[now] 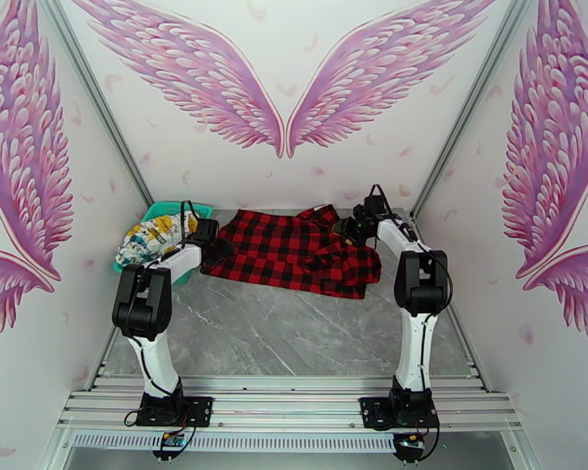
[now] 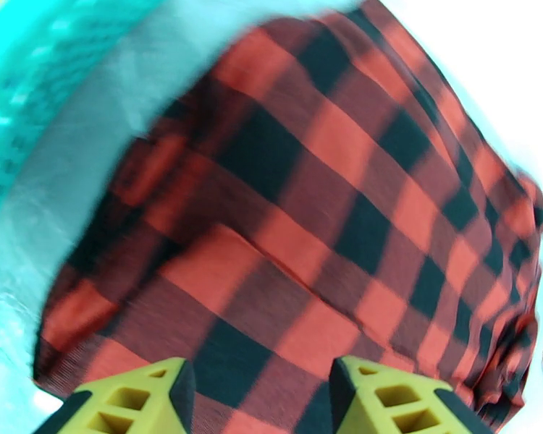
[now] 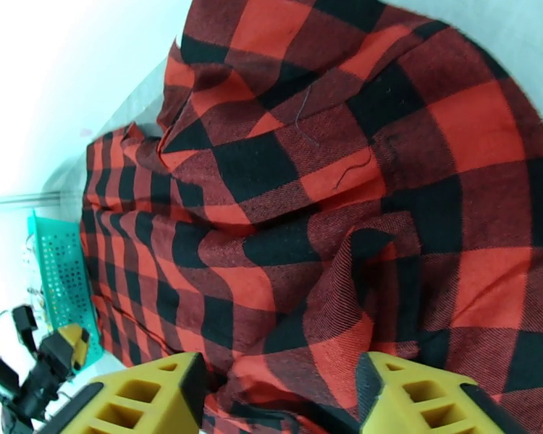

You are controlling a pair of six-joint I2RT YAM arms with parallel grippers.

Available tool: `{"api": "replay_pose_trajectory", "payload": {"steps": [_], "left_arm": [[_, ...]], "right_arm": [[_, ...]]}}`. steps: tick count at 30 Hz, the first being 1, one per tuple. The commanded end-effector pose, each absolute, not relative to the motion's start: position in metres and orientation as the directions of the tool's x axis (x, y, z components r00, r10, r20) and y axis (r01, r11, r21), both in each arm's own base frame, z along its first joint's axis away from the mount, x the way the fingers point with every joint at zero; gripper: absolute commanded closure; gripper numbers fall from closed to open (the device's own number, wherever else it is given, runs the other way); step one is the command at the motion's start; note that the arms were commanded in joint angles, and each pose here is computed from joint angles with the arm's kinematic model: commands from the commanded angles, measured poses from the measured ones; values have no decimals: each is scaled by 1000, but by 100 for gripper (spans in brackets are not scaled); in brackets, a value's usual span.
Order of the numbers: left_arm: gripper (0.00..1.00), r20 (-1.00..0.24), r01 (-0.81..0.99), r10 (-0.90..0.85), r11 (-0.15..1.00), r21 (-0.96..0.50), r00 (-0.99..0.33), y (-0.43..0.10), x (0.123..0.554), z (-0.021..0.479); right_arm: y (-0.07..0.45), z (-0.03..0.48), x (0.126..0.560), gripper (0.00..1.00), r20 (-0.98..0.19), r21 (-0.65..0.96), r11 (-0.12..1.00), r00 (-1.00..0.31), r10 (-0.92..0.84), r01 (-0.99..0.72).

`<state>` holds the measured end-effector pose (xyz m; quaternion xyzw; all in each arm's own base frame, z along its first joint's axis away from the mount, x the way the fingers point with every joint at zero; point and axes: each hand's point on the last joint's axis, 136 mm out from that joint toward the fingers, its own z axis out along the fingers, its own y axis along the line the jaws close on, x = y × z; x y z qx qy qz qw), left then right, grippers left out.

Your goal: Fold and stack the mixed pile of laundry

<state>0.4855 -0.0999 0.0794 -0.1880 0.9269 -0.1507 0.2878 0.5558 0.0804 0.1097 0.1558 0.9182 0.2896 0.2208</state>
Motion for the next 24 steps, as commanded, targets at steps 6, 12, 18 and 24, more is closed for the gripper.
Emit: {"api": "replay_pose_trajectory", "payload": {"steps": [6,12,18,24], "left_arm": [[49,-494,-18,-230,918,-397,-838,-140,467,81],[51,-500,123,-100,911,-393,-860,-186,452,78],[51,-495,130,-98,905,-406,-863,-189,443,77],[51,-503,124,-101,910,-395,-859,-182,429,81]], "right_arm": [[65,136,471,36,-398,457,880,-854,334,132],[99,76,406,37,-276,475,862,-901,336,176],[125,53,405,41,-279,452,888,-932,230,84],[132,77,419,81,-323,445,895,-925,199,36]]}}
